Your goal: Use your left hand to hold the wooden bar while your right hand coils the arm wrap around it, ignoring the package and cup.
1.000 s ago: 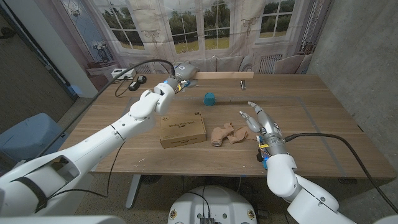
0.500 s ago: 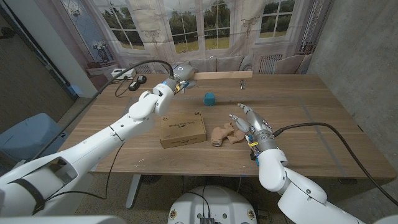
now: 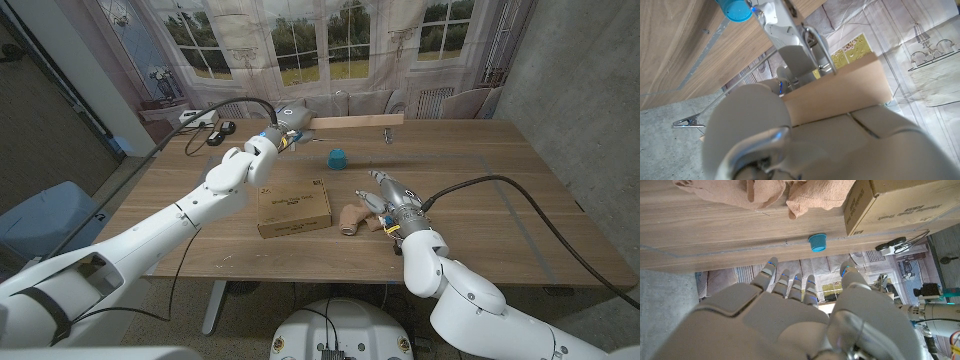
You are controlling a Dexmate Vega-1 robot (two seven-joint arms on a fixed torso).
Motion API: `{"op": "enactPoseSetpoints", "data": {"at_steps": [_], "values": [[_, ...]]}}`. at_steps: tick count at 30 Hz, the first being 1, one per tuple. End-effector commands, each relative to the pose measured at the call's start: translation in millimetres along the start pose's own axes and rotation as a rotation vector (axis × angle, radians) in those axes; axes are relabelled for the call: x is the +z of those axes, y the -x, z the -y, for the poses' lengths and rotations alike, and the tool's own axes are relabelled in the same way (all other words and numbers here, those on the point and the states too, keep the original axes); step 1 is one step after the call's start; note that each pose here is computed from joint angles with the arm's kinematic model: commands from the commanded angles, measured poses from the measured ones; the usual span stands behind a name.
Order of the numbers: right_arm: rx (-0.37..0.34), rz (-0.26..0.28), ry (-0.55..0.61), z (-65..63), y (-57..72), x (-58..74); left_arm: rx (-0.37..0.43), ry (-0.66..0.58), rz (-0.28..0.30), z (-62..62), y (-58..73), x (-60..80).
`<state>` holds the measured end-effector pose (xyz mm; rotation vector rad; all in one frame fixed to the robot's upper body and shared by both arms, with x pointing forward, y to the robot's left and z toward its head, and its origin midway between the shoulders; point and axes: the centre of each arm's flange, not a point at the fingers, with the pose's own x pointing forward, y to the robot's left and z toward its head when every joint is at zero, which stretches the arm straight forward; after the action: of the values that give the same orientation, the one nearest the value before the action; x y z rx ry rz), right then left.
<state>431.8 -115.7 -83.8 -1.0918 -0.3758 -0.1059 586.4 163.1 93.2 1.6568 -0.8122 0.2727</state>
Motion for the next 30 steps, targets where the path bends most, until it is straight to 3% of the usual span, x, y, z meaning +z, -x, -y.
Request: {"op": "enactPoseSetpoints", "data": {"at_steps": [1, 5, 15, 30], "values": [[0.048, -0.025, 0.174, 1.5, -1.5, 22.3, 0.001, 0.011, 0.012, 3.4, -4.2, -1.1], [0.068, -0.004, 0.229, 0.2, -3.3, 33.9, 0.004, 0.015, 0.012, 4.1, -5.3, -2.8], [0.153, -0.026, 0.336, -8.6, -12.9, 52.2, 0.004, 0.022, 0.011, 6.8, -6.1, -7.4], [0.218, -0.068, 0.49, -21.5, -19.9, 67.8, 0.003, 0.028, 0.007, 9.1, -7.2, -12.6]]}}
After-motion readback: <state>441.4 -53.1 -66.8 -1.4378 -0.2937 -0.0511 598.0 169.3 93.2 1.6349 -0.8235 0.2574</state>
